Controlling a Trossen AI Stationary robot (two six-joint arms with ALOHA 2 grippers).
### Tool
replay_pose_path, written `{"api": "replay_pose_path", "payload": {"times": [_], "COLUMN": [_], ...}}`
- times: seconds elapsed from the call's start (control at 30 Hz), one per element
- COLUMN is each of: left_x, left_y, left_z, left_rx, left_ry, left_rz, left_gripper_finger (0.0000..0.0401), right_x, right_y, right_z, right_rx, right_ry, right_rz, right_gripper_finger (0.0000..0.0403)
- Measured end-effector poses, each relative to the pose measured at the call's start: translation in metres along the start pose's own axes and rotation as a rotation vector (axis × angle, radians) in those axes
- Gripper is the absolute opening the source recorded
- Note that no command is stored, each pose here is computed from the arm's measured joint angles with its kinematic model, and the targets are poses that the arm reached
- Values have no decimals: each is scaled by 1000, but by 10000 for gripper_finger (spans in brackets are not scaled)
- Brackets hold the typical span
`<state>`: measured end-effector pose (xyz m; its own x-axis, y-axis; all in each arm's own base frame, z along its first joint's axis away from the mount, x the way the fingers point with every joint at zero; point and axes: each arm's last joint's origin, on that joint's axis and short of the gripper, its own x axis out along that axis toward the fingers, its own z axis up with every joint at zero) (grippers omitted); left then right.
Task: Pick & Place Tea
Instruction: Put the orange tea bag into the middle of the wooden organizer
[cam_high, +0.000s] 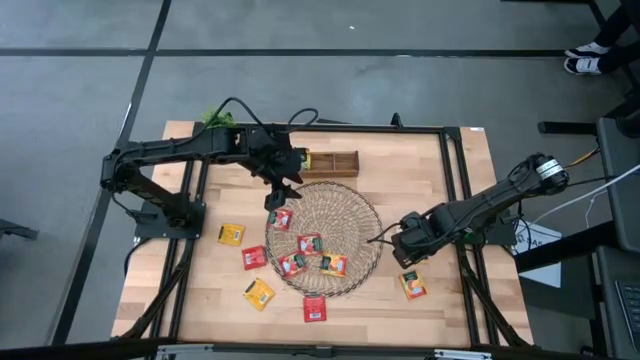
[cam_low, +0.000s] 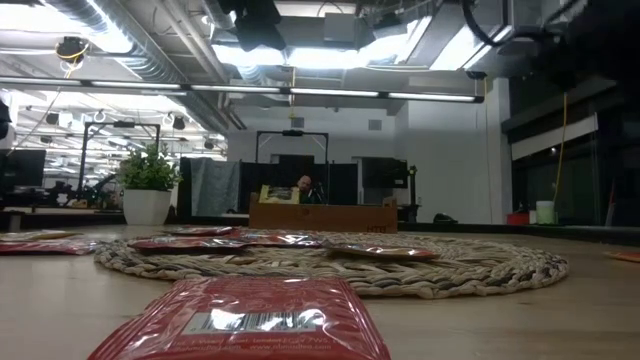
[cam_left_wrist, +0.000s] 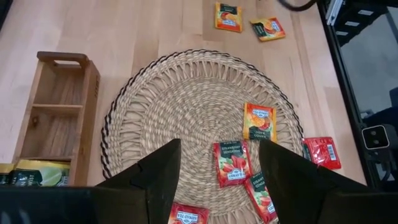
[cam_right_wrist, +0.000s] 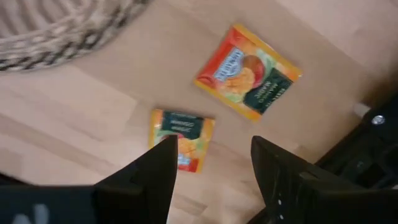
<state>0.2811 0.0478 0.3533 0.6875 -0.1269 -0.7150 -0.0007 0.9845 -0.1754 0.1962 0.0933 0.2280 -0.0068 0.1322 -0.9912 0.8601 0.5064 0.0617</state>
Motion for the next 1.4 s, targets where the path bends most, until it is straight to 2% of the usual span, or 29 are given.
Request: {"api": "replay_pose_path", "payload": {"times": [0.1, 0.23, 0.63, 0.9, 1.17, 1.3, 1.4], "left_x": [0, 0, 0, -2, -3, -3, -3], "left_y": [0, 0, 3, 11, 14, 15, 15], "left_z": [0, 0, 1, 1, 1, 1, 3], "left_rx": [0, 0, -7, -49, -64, -63, -59], "left_ry": [0, 0, -6, -12, -17, -21, -36], "left_rz": [0, 13, 119, 146, 155, 155, 155], "left_gripper_finger": [212, 212, 210, 210, 210, 210, 210], "right_x": [12, 30, 60, 79, 95, 96, 97], "right_y": [-4, -6, -28, -32, -46, -47, -48], "right_z": [1, 3, 4, 9, 15, 14, 14], "right_rx": [1, -7, 29, 33, 60, 48, 47], "right_ry": [0, -3, 29, -4, -6, -6, -5], "right_rz": [0, 63, -31, 42, 31, 23, 10], "right_gripper_finger": [204, 204, 204, 204, 204, 175, 116]}}
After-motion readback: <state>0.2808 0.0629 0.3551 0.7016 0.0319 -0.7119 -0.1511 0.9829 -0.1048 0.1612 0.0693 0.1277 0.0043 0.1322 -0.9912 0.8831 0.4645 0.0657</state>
